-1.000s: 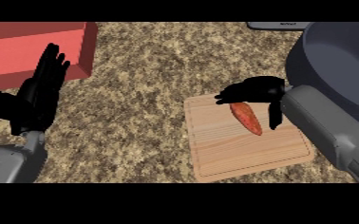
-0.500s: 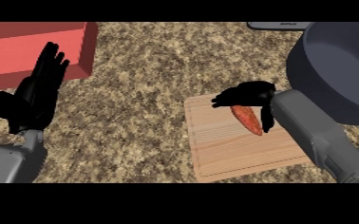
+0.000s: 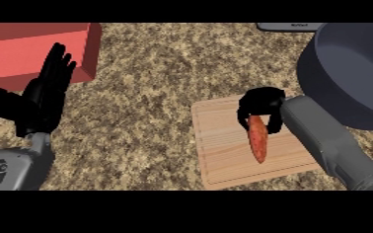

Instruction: Pick the sweet potato from the cutting board and place it in the pot

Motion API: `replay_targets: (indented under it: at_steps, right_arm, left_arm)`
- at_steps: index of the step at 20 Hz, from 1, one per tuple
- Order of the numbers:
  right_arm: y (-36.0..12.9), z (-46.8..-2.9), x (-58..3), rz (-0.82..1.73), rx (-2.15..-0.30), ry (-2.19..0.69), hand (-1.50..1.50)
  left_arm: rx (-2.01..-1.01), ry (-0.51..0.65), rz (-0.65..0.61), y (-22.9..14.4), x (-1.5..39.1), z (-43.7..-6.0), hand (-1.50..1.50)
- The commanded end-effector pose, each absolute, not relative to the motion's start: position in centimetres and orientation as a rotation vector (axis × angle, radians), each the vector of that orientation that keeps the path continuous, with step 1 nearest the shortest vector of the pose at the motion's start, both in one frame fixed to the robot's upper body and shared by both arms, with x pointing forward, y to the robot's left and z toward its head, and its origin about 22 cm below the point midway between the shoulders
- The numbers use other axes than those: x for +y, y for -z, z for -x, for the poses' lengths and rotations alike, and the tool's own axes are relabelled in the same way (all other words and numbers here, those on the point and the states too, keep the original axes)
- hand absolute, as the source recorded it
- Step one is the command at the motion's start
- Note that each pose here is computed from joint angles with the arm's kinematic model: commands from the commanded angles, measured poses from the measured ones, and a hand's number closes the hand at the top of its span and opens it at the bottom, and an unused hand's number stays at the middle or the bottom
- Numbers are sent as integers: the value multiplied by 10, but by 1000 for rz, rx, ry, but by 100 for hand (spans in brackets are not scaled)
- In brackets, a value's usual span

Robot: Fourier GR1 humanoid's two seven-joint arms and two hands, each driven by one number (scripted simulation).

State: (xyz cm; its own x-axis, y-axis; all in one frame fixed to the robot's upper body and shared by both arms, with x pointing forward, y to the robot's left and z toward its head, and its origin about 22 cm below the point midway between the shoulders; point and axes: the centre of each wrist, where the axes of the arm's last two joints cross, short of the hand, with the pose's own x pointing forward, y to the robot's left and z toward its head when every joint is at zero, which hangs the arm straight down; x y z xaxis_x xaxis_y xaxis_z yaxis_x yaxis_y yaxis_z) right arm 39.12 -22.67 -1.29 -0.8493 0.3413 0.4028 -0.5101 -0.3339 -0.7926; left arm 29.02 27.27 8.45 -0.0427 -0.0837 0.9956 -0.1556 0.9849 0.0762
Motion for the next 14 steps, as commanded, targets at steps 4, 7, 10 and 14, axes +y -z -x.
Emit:
replay_targets:
  at_steps: [4,7,10,14]
  right_arm:
    - [25,-387,-227,-341,-1458,-2224,150]
    - [50,-367,-217,-41,-1351,-1883,150]
    - [63,-357,-244,164,-1252,-1580,150]
    - [57,-355,-213,278,-1292,-1454,150]
  left_arm:
    - [-1615,-68,-172,-87,279,-283,0]
    - [-1595,-76,-238,-72,287,-280,0]
    - [-1574,-123,-270,-75,297,-275,0]
    - [-1563,-128,-272,-73,309,-269,0]
